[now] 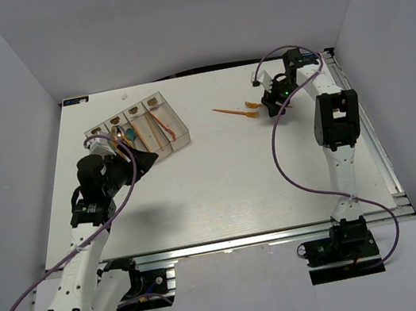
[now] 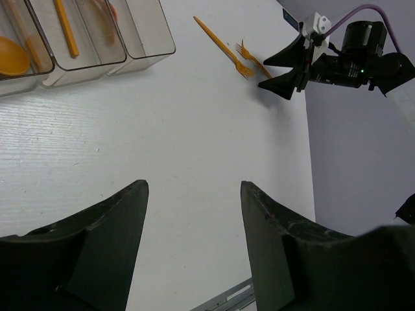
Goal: Sort the eating utensils into containers
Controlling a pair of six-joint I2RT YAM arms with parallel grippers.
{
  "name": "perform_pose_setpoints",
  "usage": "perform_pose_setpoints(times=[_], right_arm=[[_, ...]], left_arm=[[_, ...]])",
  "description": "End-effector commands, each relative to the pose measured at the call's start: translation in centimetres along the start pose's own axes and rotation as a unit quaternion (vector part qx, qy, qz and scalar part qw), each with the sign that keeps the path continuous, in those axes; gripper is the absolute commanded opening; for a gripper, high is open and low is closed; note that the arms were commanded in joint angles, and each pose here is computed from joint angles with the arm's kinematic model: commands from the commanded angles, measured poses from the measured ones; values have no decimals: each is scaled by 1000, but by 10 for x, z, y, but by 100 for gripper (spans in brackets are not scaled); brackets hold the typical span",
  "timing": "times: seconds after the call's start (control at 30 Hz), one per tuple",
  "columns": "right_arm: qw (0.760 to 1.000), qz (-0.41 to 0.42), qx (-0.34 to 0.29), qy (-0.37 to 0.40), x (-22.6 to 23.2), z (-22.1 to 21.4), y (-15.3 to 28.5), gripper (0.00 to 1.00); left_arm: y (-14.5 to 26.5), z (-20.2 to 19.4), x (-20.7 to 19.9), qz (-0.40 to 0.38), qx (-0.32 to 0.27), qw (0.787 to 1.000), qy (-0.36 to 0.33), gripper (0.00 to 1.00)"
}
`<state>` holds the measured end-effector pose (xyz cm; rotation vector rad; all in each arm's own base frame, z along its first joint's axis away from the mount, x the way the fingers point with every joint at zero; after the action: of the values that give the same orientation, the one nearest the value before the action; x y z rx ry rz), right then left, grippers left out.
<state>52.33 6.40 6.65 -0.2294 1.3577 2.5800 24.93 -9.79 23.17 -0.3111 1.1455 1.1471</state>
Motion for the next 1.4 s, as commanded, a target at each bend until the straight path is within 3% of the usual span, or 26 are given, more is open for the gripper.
perform_pose_setpoints(times=[0.0, 0.2, 0.33, 0.43, 0.53, 0.7, 1.0, 1.13, 1.37], right_arm=[[999, -25, -12, 27, -12, 15, 5, 71], [1000, -11, 8, 22, -7, 6, -11, 64], [1000, 8, 12, 13, 1, -1, -16, 45], [1000, 21, 7, 3, 7, -2, -14, 22], [1000, 23, -2, -7, 12, -3, -7, 10], [999, 8, -31, -26, 13, 8, 13, 0], [987, -73, -139, -44, 6, 123, 69, 0], [976, -43, -202, -68, 28, 193, 56, 0], [934, -70, -275, -216, 33, 302, -5, 0]], left_arm=[[1, 4, -9, -15, 0, 1000, 1, 70], [3, 3, -10, -17, 0, 1000, 4, 70], [2, 0, -8, -17, 6, 1000, 14, 70], [1, 0, -10, -23, 10, 1000, 16, 70], [-3, 0, -11, -26, 16, 999, 20, 70], [-7, -3, -9, -29, 27, 999, 31, 70], [-6, 0, -9, -31, 14, 999, 17, 70], [-2, 5, -12, -28, -3, 1000, 1, 70], [5, 3, -9, -21, -8, 1000, -5, 70]])
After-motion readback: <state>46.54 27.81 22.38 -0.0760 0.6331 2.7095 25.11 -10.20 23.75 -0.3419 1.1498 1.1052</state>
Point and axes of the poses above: each gripper's point midway between its finger pads, its own y axis back along the fingers, its own x axis along the line the jaws close on, z = x × y, the point moved 5 cm from there along y, back along the fingers, and after that the axes turned 13 degrees about y, right-handed, at the moved point
